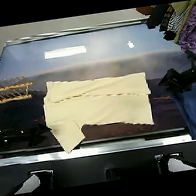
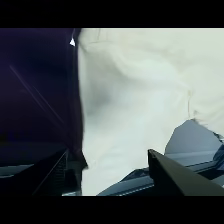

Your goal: Fold the clothes and pants, and hang the long-sleeved shirts on hangers.

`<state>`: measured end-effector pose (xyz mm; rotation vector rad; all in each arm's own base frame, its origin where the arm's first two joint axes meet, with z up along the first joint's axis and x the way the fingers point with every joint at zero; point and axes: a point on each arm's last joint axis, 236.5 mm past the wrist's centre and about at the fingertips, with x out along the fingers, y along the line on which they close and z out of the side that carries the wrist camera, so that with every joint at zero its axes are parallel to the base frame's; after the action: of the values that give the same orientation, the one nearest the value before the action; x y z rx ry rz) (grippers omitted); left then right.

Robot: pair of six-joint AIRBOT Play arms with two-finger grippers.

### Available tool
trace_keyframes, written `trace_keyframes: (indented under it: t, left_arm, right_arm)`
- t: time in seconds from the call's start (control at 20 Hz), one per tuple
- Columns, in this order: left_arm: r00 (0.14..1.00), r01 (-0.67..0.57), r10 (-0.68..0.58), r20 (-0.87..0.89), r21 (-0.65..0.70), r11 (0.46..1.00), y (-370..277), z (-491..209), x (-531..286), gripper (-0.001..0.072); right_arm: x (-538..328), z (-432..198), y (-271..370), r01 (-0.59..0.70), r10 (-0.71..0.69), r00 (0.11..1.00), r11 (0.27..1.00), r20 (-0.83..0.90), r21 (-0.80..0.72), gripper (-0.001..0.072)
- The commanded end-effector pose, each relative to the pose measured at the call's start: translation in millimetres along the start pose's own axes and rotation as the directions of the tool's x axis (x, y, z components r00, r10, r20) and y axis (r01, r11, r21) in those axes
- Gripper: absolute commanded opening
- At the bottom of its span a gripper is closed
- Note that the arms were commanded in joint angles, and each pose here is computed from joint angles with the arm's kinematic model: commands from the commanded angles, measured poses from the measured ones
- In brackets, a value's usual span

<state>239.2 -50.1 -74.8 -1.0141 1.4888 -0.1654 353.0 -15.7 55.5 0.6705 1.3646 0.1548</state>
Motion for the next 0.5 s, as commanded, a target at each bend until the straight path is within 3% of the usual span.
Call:
trace_keyframes:
  t: [0.0, 0.4, 0.45]
  left_arm:
    - [1.000, -0.003, 0.002, 0.018, 0.031, 1.000, -3, -4, 18, 0.0574]
    - [0.995, -0.058, 0.067, -0.078, 0.102, 0.993, -8, -26, 52, 0.0573]
    - [0.994, -0.059, 0.067, -0.080, 0.098, 0.993, -7, -25, 53, 0.0512]
  right_arm:
    - [-14, -4, 12, -0.014, 0.014, 0.999, 1.000, 0.040, -0.008, 0.0484]
    - [-30, -9, 17, 0.011, -0.006, 0.997, 0.998, 0.082, -0.068, 0.0484]
    - [-31, -10, 18, 0.012, -0.006, 0.997, 0.997, 0.082, -0.079, 0.0484]
